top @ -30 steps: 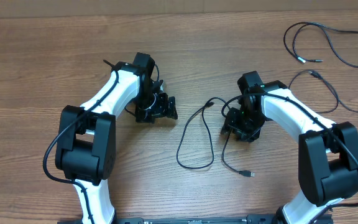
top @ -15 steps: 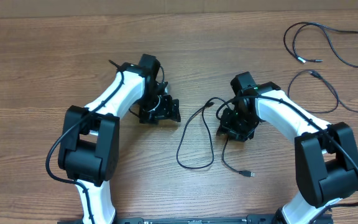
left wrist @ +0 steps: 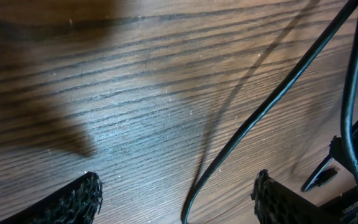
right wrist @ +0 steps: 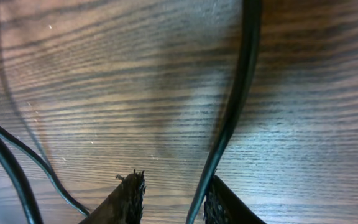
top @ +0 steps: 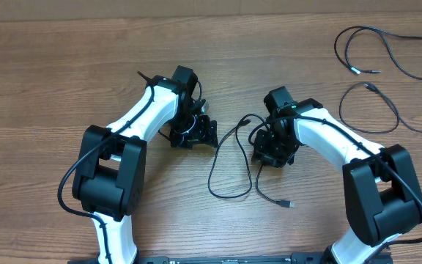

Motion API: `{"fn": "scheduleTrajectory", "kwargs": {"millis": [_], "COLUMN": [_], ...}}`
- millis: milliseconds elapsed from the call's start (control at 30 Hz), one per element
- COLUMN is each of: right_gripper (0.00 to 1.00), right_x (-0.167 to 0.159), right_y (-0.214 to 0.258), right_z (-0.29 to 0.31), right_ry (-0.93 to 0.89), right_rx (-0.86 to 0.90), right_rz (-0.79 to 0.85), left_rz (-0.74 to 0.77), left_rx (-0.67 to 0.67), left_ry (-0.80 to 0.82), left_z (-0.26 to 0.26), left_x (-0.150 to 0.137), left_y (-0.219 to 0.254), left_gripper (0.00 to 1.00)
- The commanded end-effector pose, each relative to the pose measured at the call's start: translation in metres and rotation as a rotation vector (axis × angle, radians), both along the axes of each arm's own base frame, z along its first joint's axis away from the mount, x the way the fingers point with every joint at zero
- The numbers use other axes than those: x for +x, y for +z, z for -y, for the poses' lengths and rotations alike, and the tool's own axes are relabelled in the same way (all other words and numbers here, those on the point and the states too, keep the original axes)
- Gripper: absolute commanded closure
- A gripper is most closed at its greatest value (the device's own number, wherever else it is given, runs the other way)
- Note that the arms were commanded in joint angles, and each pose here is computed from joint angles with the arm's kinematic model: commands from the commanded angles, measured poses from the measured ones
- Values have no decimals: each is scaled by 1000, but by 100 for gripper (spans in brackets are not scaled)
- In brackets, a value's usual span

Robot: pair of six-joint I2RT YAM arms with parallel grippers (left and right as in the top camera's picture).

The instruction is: Untangle cables

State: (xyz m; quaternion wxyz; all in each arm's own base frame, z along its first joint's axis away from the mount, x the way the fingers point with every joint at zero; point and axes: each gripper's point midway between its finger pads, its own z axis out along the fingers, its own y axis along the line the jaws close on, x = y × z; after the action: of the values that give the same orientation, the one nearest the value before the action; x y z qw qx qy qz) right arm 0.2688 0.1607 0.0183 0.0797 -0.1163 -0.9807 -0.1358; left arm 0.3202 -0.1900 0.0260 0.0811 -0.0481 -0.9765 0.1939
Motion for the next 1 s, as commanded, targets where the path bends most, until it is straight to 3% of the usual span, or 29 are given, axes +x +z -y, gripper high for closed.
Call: {"fn": "scheduleTrajectory", "kwargs": {"millis": [0, 167, 367, 600, 967], "right_gripper": [68, 61, 60, 74, 96], "right_x": [0, -1, -5, -15, 1], "right_y": [-7, -8, -12, -24, -7], "right_z": [20, 30, 29, 2, -26], "right_ry": [-21, -48, -41, -29, -42], "right_rx": [-124, -181, -177, -35, 147], "right_rz": [7, 5, -2, -12, 3], "left_rz": [2, 0, 1, 4, 1], "left_rx": [6, 7, 7, 6, 7], "left_ry": [10, 9, 3, 3, 0], "left_z": [0, 0, 2, 3, 3], "left_x": [1, 1, 0, 0, -1], "left_y": [4, 4, 4, 4, 4], "left_gripper": [19, 19, 20, 20, 21]}}
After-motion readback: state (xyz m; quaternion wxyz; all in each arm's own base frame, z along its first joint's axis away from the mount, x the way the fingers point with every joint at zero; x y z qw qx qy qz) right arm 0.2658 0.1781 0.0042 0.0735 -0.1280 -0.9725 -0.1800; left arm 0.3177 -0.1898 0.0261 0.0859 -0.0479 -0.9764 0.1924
